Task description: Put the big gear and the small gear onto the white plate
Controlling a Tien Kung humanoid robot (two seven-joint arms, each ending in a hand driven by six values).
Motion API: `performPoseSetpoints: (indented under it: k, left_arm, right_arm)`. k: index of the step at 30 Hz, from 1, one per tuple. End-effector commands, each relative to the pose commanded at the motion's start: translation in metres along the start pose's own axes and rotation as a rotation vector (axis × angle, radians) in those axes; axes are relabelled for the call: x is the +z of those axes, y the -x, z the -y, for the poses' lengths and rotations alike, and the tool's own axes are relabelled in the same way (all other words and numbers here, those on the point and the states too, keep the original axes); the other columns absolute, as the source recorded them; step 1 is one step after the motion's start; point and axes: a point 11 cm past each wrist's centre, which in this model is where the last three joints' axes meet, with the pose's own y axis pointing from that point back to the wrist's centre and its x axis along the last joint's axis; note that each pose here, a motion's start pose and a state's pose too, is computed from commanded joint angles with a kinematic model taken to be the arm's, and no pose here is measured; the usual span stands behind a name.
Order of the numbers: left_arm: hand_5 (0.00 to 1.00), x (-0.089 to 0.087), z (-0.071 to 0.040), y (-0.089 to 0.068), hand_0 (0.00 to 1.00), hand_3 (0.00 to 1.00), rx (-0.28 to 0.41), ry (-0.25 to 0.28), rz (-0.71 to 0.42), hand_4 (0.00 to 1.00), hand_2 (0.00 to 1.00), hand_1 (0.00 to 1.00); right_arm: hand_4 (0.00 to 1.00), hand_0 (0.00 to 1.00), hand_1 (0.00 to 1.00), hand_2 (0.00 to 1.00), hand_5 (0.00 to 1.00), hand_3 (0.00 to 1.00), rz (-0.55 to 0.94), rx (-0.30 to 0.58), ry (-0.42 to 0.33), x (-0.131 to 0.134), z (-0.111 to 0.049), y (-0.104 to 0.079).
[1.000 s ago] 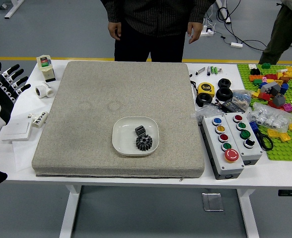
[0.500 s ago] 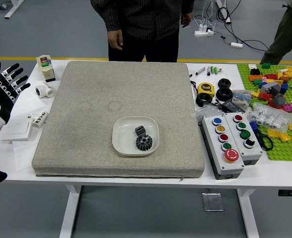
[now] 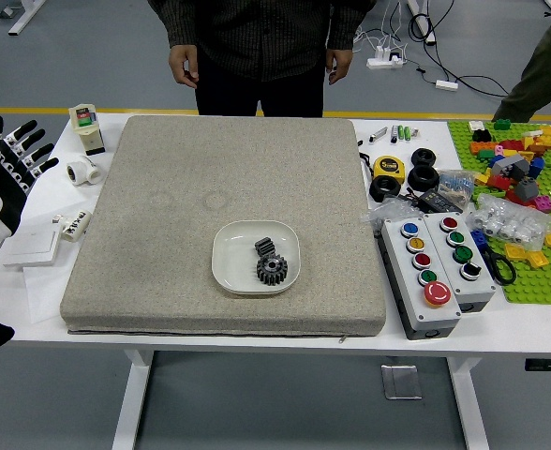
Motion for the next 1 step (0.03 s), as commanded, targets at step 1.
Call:
performPoseSetpoints:
  k: [1]
  left_arm:
    - [0.998, 0.0005, 0.0002, -0.0002, 0.799, 0.885, 0.001, 0.002, 0.0, 0.943, 0.925, 0.877]
  right_arm:
    - [0.892, 0.742, 0.788, 0.817, 0.774, 0.722, 0.0, 0.0, -0.001, -0.0003, 0.0, 0.0]
